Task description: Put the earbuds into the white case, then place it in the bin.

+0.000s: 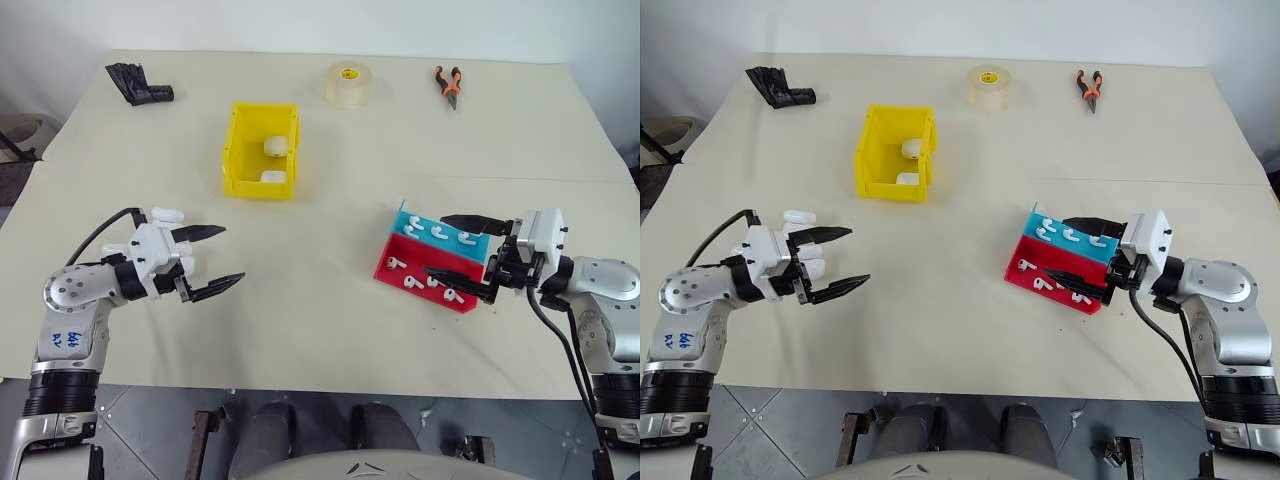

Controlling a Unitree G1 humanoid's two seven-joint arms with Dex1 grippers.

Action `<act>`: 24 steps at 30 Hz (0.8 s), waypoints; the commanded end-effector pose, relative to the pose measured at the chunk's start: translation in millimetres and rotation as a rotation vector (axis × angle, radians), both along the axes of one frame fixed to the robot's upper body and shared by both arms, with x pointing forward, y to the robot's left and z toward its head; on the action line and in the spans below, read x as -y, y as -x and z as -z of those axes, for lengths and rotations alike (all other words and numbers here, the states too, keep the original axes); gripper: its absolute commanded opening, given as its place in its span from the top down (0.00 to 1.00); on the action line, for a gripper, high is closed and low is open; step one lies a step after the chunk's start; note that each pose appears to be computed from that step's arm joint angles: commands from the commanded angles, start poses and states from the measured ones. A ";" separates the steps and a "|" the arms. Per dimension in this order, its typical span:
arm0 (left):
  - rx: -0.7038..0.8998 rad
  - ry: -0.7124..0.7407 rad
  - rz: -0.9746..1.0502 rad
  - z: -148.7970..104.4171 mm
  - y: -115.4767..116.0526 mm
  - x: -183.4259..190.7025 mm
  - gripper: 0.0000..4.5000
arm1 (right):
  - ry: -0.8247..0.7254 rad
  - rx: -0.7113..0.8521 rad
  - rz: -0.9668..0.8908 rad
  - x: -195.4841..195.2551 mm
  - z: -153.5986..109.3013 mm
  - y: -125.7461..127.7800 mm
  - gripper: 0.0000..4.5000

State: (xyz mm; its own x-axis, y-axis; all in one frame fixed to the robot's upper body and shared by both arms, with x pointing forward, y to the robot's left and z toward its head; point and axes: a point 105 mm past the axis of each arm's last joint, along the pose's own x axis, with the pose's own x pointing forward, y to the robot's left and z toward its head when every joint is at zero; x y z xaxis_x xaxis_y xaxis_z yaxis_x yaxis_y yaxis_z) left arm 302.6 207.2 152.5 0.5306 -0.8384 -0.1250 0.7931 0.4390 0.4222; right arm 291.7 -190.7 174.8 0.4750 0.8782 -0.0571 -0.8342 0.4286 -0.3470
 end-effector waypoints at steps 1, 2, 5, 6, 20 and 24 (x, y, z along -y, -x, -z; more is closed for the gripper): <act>0.046 -0.005 -0.017 -7.3 0.4 -2.7 0.01 | -0.006 0.004 -0.015 -0.4 -0.8 1.8 0.00; 0.052 -0.003 -0.024 -7.7 0.4 -3.0 0.01 | -0.001 0.000 -0.022 -1.0 0.2 2.1 0.00; 0.039 0.037 -0.093 -10.9 -1.4 -11.0 0.01 | -0.006 -0.002 -0.049 -4.4 0.3 2.6 0.00; 0.041 0.055 -0.129 -13.4 -0.8 -16.2 0.01 | -0.013 0.000 -0.069 -7.0 -0.6 3.5 0.00; -0.225 0.228 -0.937 16.6 65.5 -90.3 0.01 | -0.236 0.205 -0.268 -62.3 -36.9 18.3 0.00; -0.313 0.221 -0.968 20.2 73.9 -79.7 0.01 | -0.222 0.152 -0.272 -56.3 -31.6 14.4 0.00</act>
